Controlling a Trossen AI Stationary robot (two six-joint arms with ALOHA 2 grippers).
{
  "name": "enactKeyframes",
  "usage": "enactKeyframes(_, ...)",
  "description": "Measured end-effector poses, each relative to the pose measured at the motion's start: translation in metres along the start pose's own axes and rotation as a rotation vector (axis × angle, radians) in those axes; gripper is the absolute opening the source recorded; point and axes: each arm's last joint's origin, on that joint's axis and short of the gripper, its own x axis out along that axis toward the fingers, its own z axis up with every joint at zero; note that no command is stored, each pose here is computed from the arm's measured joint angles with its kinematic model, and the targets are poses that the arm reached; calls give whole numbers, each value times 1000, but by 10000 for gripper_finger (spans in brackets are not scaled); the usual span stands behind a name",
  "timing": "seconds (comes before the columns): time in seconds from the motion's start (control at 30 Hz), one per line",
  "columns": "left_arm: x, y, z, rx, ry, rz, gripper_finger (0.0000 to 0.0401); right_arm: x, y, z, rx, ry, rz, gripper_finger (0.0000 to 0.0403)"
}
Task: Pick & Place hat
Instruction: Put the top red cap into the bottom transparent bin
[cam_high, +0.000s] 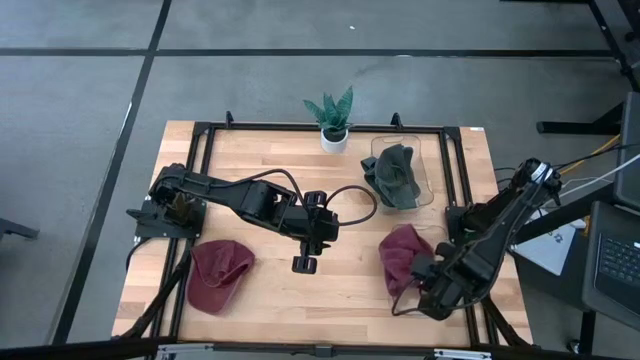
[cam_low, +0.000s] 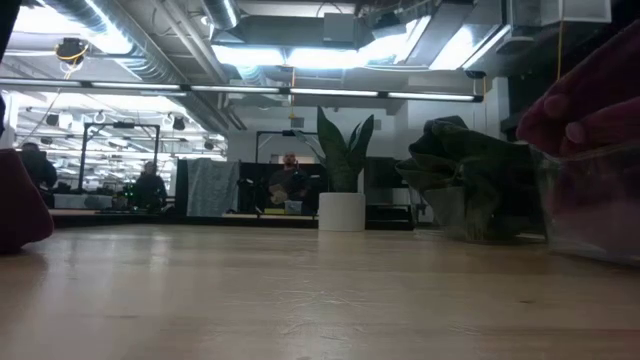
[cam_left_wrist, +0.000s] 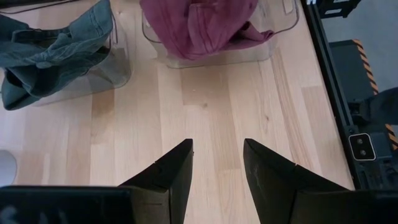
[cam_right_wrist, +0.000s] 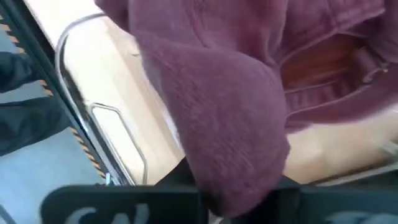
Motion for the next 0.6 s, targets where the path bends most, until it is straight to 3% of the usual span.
enactKeyframes(0.2,0,0,0,-6,0,0,139,16,-2,0,-1,-15,15,50)
enactKeyframes(0.37,0,0,0,-7,0,0,139,23,4,4,-29,-48,101,79)
enactKeyframes(0.6,0,0,0,-7,-2,0,139,18,9,6,-17,27,220,170)
